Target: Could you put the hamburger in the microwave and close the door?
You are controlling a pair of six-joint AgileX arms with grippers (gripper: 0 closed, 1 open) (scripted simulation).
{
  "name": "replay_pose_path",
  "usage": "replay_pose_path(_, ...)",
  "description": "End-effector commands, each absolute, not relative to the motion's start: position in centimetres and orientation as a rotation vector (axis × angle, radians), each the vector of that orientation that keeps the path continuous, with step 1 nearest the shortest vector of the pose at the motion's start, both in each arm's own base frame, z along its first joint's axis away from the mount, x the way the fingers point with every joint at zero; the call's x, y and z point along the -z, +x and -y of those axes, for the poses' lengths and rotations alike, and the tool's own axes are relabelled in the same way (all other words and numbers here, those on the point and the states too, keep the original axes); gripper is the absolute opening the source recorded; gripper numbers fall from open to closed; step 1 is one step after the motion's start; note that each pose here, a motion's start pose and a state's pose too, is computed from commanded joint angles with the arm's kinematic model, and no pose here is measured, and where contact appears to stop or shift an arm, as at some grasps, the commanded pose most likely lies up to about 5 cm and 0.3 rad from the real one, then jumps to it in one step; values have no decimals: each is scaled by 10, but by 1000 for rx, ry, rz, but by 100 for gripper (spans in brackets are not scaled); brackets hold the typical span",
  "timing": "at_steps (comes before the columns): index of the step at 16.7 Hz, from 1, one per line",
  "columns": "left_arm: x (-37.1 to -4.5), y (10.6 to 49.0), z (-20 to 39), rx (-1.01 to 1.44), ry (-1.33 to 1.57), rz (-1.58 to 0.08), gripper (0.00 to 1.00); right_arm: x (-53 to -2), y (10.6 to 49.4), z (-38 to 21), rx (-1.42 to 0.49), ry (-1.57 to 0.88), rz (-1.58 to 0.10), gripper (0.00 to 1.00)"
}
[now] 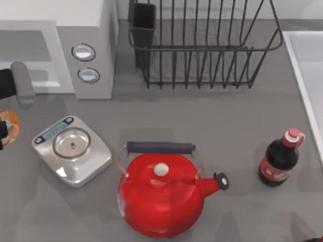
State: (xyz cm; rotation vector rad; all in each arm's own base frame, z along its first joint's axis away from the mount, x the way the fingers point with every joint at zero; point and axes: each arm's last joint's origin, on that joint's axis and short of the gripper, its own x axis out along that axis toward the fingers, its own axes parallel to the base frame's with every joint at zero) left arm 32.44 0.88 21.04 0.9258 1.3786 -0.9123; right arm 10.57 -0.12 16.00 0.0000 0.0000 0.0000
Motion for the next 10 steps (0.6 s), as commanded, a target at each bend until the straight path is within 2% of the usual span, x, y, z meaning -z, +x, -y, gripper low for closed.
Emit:
replay_pose_path(6, -178, 343, -23, 640, 760, -1315, 0, -160, 106, 1, 0, 0, 0, 100)
replay_pose_path(10, -160, 365, -33, 356, 606, -1106, 0, -160, 106, 1, 0, 0, 0, 100)
